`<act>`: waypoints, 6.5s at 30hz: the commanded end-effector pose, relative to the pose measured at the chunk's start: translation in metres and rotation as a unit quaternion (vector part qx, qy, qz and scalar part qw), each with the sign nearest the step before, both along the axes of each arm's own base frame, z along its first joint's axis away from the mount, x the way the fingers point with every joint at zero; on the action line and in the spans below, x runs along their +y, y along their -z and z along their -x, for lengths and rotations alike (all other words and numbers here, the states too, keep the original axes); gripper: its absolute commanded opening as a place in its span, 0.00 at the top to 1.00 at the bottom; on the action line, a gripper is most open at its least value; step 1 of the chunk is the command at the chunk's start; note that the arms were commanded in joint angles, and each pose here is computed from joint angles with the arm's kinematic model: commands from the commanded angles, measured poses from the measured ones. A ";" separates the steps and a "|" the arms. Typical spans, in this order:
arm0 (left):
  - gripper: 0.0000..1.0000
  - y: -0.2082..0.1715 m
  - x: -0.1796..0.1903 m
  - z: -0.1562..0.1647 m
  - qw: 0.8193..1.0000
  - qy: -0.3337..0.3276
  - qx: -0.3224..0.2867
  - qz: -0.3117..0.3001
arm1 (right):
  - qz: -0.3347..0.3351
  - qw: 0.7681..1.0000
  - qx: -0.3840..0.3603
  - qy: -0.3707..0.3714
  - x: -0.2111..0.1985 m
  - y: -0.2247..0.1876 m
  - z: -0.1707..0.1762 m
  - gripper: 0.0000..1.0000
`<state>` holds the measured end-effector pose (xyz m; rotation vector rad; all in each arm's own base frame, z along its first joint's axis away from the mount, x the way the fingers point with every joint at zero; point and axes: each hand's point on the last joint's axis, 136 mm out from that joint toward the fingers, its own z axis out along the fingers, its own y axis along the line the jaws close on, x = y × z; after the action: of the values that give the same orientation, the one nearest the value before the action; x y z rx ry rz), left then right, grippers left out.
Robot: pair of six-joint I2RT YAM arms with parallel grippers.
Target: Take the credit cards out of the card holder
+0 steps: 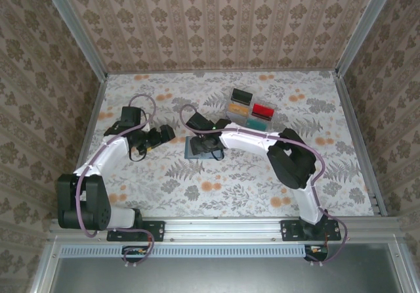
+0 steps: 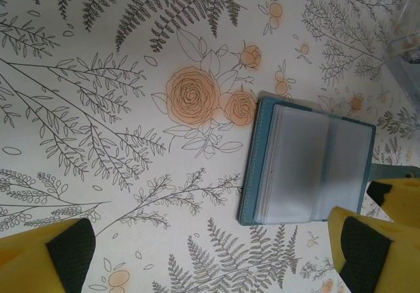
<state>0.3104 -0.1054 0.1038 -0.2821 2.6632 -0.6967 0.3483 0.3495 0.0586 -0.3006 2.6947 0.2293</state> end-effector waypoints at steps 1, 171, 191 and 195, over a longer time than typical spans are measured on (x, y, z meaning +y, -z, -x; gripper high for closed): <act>0.00 -0.003 -0.002 0.001 1.000 -0.006 0.000 0.017 | 0.032 0.998 0.026 0.036 -0.017 0.020 -0.009 0.34; 0.64 0.064 -0.108 0.007 0.978 0.112 0.126 0.124 | 0.081 0.988 0.135 0.000 -0.044 0.094 0.026 0.64; 0.64 0.071 -0.116 0.009 0.972 0.128 0.138 0.137 | 0.070 0.988 0.136 -0.002 -0.041 0.093 0.026 0.64; 0.66 0.067 -0.119 0.009 0.971 0.134 0.134 0.146 | 0.064 0.989 0.137 -0.003 -0.039 0.092 0.026 0.64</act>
<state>0.3049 -0.2133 0.0365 -0.1673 2.8807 -1.1559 0.3497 0.3403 0.0215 -0.3177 2.8321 0.2738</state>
